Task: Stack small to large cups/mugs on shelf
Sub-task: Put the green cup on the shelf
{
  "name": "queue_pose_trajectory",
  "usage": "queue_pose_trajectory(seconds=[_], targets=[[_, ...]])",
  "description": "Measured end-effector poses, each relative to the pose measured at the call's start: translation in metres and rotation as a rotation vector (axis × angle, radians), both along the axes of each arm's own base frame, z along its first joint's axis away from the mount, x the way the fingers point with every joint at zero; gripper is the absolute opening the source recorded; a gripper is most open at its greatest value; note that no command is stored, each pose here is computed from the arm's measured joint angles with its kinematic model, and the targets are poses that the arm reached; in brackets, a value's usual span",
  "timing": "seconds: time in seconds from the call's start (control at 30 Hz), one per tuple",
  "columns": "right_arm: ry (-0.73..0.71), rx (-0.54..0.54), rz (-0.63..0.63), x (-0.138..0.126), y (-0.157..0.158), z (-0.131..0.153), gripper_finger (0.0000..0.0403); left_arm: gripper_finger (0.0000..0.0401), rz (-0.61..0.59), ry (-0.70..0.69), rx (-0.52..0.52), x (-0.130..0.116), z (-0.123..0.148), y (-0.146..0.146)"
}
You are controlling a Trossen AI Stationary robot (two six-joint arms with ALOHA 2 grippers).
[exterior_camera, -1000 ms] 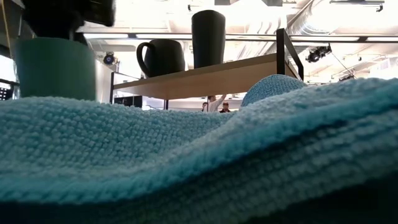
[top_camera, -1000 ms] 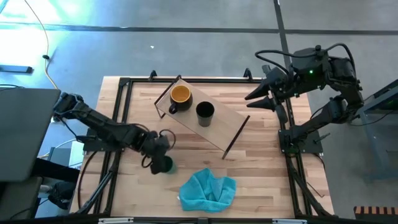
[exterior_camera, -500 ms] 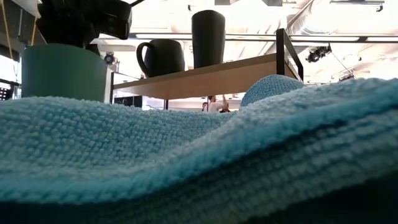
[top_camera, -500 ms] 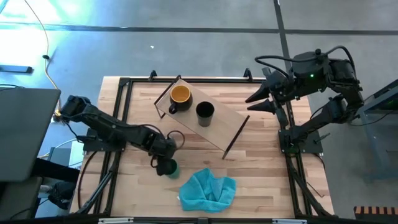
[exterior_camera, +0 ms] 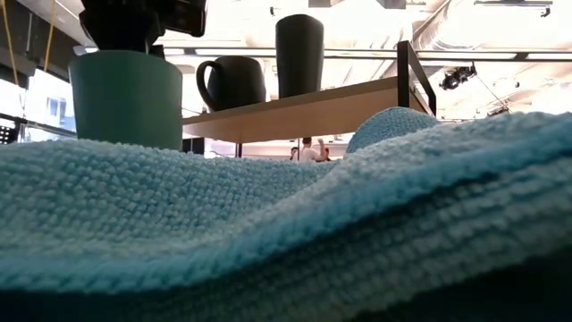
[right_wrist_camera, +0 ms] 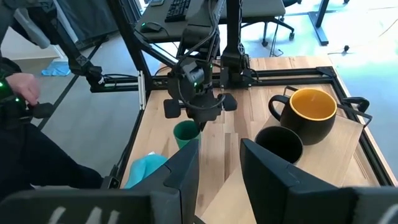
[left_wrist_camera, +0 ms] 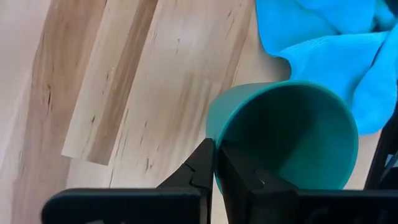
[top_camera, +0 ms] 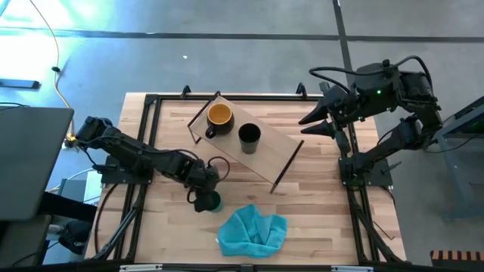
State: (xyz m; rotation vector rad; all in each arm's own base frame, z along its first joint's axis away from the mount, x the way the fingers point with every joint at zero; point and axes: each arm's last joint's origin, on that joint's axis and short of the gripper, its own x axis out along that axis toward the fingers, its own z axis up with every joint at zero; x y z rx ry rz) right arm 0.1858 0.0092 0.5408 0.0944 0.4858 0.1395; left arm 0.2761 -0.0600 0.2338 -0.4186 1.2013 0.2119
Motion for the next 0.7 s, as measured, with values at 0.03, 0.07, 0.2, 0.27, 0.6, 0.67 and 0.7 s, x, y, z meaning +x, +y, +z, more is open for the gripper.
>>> queue_pose_trajectory(seconds=[0.03,0.07,0.2,0.27,0.6,0.67,0.7], targets=[[0.000,0.000,0.000,0.0000,0.0000,0.0000,0.0108,0.0010,-0.002,0.003,0.003,-0.0002,-0.0002,0.0001],[0.000,0.000,0.000,0.0000,0.0000,0.0000,0.0108,0.0010,-0.002,0.007,0.004,-0.0007,-0.0004,0.0001],[0.000,0.000,-0.001,0.0000,0.0000,0.0000,0.0108,0.0010,-0.002,0.025,0.008,-0.0024,-0.0010,0.0005],[0.000,-0.001,-0.001,0.0000,0.0000,0.0000,0.0108,0.0010,-0.002,0.023,0.008,-0.0021,-0.0009,0.0004],[0.000,-0.001,-0.001,0.0000,0.0000,0.0000,0.0108,0.0013,-0.002,0.014,0.006,-0.0014,-0.0006,0.0002],[0.000,-0.001,-0.001,0.0000,0.0000,0.0000,0.0108,0.0026,-0.003,0.010,0.003,-0.0010,-0.0004,0.0001],[0.000,-0.001,-0.001,0.0000,0.0000,0.0000,0.0108,0.0035,-0.002,0.008,0.004,-0.0007,-0.0004,0.0002]])
